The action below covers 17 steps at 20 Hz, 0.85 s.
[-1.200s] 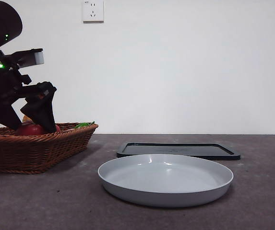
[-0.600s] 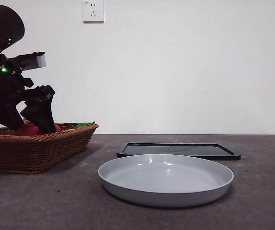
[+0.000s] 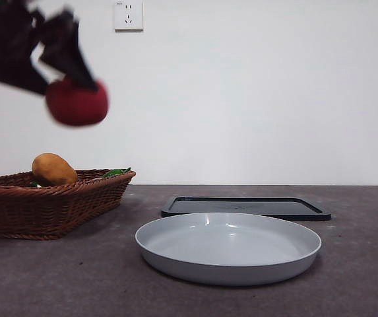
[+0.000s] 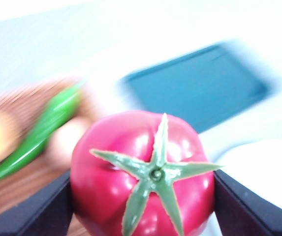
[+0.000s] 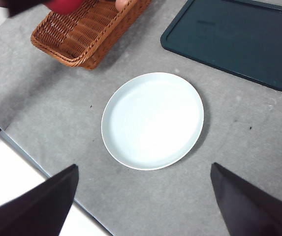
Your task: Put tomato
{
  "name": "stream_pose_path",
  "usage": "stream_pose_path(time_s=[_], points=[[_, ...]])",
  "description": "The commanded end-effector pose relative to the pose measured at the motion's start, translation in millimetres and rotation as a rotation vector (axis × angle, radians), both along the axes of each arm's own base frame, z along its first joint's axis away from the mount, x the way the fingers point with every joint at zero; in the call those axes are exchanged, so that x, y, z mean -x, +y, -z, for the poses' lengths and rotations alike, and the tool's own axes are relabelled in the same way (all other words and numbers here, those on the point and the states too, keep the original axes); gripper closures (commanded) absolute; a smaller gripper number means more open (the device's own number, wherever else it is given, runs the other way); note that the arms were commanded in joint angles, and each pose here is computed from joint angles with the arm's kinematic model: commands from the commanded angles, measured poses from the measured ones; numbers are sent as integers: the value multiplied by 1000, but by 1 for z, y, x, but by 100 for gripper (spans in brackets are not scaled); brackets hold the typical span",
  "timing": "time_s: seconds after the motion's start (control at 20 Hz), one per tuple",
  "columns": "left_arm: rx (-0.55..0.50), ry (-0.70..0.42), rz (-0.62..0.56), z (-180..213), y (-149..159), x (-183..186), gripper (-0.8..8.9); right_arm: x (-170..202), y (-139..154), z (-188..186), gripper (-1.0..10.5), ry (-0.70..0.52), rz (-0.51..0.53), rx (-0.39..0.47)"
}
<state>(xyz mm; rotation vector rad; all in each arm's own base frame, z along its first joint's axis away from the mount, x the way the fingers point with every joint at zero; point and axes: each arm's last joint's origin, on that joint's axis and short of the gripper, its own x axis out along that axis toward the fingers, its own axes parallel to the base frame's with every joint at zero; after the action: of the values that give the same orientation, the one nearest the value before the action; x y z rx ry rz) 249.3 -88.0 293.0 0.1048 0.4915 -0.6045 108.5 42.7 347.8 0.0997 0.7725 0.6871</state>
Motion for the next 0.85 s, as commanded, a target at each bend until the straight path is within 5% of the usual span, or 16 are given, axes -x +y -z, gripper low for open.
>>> stream_pose_path(time_s=[0.05,0.35,0.85], points=[[48,-10,79,-11,-20,11,566,-1,1,-5,520,-23,-8,-2],[18,54,308,14,-85,23,566,-1,1,-5,520,-23,-8,-2],[-62,181,440,99,-153,8,566,-1,1,-5,520,-23,-8,-2]])
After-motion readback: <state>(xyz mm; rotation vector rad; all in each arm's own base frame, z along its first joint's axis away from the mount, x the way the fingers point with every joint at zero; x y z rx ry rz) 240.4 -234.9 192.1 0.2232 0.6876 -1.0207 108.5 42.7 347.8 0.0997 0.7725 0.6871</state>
